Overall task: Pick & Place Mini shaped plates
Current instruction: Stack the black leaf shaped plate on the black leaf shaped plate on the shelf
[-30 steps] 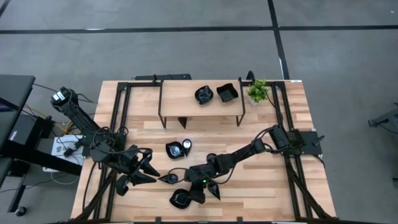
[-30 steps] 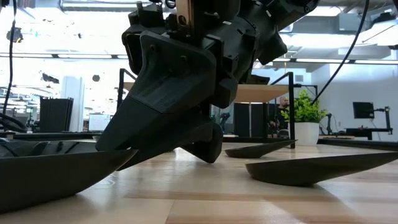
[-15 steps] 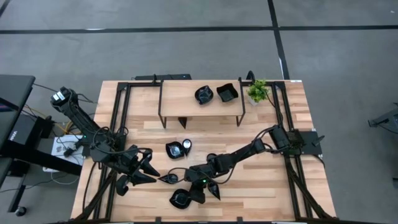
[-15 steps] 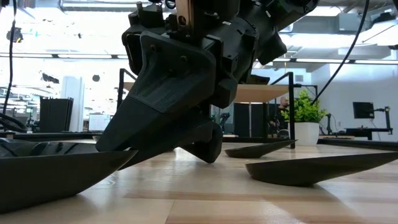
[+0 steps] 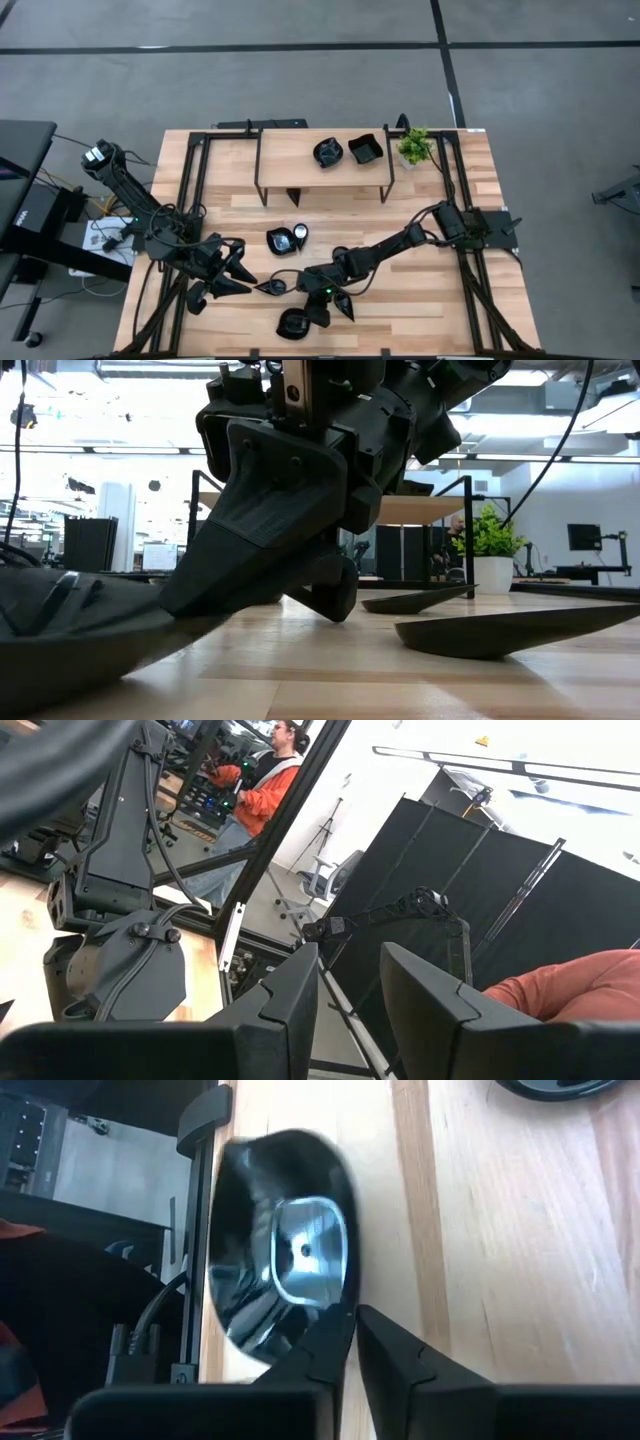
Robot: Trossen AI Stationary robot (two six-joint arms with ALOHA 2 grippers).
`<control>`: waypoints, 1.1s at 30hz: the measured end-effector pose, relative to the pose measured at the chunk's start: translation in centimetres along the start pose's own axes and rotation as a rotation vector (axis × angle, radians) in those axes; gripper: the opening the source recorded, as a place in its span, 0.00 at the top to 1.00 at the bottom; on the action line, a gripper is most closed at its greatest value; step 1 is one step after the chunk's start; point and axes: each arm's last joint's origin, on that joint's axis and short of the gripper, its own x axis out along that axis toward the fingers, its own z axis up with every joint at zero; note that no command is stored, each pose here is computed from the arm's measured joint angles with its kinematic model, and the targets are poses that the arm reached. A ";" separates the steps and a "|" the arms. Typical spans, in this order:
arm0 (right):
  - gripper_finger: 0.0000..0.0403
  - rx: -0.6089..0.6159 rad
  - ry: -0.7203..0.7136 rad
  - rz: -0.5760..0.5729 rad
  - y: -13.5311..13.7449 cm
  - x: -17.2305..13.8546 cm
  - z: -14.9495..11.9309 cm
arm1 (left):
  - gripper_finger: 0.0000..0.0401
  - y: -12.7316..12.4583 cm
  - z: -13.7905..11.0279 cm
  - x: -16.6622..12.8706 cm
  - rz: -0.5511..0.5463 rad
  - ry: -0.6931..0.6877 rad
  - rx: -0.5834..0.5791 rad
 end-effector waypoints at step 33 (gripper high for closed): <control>0.99 -0.045 -0.001 0.079 2.1 -4.9 2.6 | 0.72 0.0 0.0 0.0 0.000 0.000 0.000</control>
